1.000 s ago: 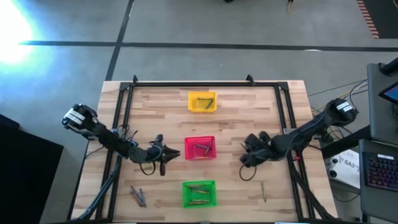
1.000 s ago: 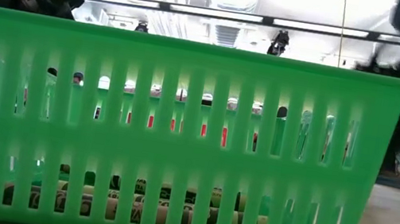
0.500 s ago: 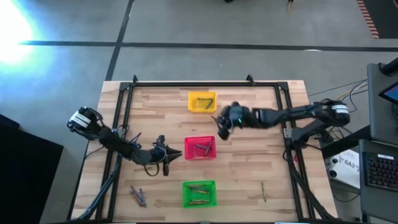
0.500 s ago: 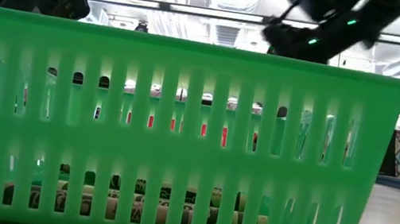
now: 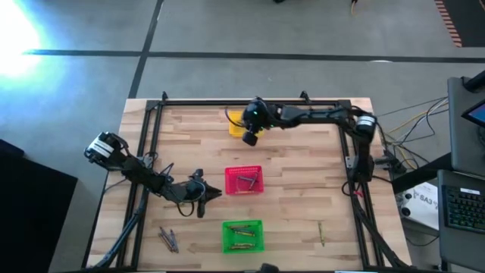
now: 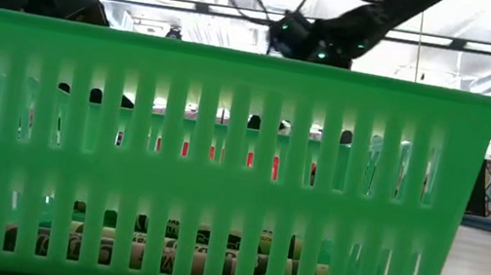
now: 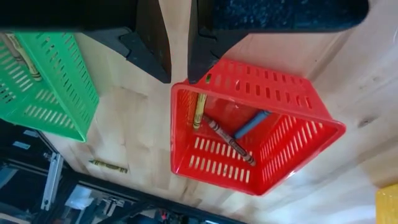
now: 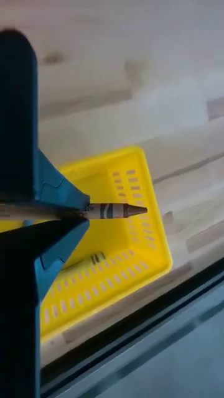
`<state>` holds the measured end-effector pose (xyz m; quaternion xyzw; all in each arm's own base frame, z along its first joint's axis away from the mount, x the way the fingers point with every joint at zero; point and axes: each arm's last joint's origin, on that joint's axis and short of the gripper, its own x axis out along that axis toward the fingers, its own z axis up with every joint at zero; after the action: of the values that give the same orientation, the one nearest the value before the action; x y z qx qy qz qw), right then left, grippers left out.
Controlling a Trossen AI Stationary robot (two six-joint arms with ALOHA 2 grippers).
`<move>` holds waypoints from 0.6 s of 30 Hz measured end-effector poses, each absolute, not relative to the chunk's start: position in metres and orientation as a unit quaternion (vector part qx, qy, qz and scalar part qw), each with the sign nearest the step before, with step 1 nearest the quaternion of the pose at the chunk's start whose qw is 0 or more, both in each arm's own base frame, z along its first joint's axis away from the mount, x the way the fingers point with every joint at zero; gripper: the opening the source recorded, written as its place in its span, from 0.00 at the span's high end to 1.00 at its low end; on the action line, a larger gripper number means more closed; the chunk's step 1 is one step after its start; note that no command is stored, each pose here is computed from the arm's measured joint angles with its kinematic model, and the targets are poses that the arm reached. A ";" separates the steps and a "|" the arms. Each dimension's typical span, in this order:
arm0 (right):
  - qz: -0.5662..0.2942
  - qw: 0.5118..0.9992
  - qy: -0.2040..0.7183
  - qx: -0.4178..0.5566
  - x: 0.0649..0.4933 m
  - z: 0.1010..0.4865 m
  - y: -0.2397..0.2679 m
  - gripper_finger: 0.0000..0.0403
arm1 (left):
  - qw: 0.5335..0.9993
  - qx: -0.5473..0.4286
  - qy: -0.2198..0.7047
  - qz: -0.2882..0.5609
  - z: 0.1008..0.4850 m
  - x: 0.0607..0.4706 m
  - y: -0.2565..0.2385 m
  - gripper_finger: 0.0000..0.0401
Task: Sort crayons
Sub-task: Put the brown crayon into the yellow bin, then put the green crayon into the red bin
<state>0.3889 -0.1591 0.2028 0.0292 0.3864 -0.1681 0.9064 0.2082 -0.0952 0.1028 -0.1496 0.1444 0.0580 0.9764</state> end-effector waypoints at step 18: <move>-0.171 0.849 0.489 0.102 0.364 0.248 -0.129 0.62 | 0.960 -0.194 0.182 0.083 0.094 0.204 -0.093 0.91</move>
<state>0.3637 -0.1288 0.2476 0.1020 0.4886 -0.1709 0.8495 0.2045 -0.0932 0.0940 -0.1942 0.1819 0.0832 0.9603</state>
